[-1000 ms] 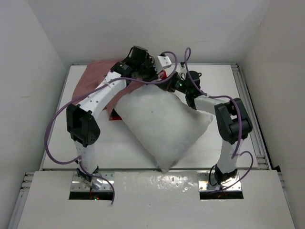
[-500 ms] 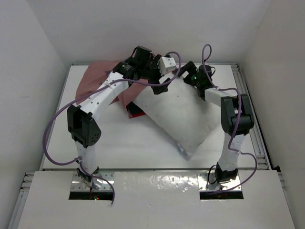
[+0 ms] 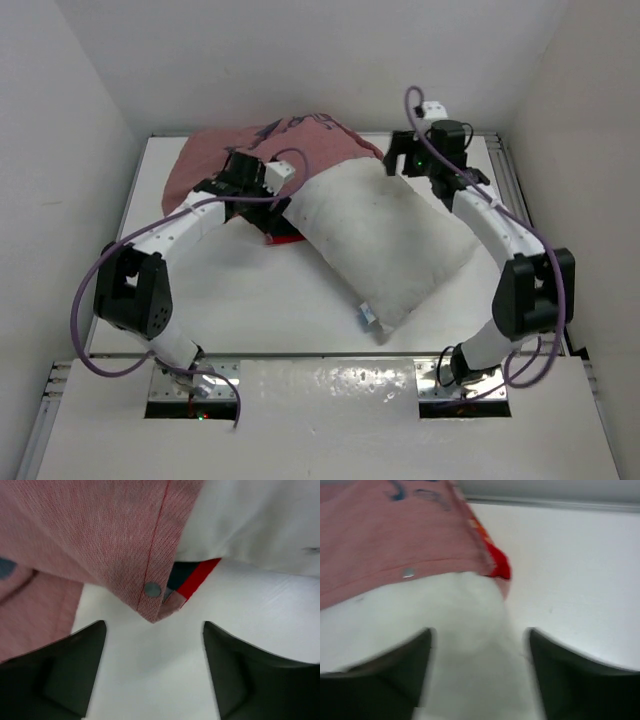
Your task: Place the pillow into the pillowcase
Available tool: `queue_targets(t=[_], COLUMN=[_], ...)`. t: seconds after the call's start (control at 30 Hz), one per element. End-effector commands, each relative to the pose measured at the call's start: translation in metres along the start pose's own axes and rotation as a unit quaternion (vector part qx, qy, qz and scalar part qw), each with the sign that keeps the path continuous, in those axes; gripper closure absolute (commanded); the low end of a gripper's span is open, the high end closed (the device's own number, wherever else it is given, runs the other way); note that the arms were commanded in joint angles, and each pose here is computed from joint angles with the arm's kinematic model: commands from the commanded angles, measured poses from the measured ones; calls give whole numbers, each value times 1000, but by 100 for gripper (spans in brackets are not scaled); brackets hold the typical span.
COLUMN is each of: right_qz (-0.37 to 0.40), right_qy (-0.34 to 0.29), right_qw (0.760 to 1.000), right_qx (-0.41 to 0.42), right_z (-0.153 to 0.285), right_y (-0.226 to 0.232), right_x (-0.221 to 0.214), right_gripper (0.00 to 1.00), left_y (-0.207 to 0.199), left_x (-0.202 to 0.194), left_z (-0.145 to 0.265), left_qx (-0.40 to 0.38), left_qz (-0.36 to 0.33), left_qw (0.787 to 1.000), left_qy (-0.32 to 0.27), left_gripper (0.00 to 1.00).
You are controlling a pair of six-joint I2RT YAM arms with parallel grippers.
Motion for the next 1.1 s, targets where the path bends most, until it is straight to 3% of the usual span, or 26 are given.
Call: queue_targets(t=[0.0,0.07,0.1,0.23,0.43,0.53,0.6,0.63,0.67,0.73,0.77,0.9,0.93,0.97,1.07], right_qz=[184,251,261,280,302,264,240,216,201,158,143,47,-8,-45,-143], right_qy=[8,29,36,79,148,195,205,197,188,163,147,45,5,-31,-121], right_qw=[982,964,960,946,933,935,937,945,949,956,959,968,966,967,949], right_qx=[35,80,93,143,125,136,149,149,154,186,195,243,257,250,252], right_z=[20,23,23,17,-5,-20,-28,-31,-31,-33,-32,-34,-33,-36,-37], right_y=[38,69,77,116,135,142,144,145,145,145,145,143,149,138,133], right_x=[-8,-25,-30,-59,-111,-129,-133,-130,-125,-112,-104,-44,-22,1,50], right_gripper=[2,1,1,1,1,3,30,56,66,94,100,100,100,100,100], left_y=[3,6,2,1,-2,-12,-20,-23,-22,-22,-25,-31,-28,-40,-49], left_x=[-17,-23,-31,-30,-49,-49,-58,-62,-64,-64,-55,9,44,46,77], left_z=[-5,-13,-22,-39,-63,-69,-73,-77,-78,-76,-68,-26,-4,8,47], left_qx=[68,89,84,73,104,72,60,61,63,59,25,-55,-55,-117,-185], left_qz=[69,69,67,72,66,68,58,49,46,37,22,-127,-198,-225,-298], left_qw=[995,993,994,994,992,994,996,996,996,996,998,987,970,958,918], left_qy=[-14,-16,-6,-33,-31,-49,-46,-53,-53,-48,-48,-87,-128,-132,-187], left_gripper=[18,3,1,0,2,26,51,79,99,100,100,100,100,100,100])
Point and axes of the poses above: each gripper's point midway between its finger pads, its own z axis back along the fingers, its own y axis along the line the jaws close on, x = y × z, the point moved 9 cm from there along z, back along the fingers
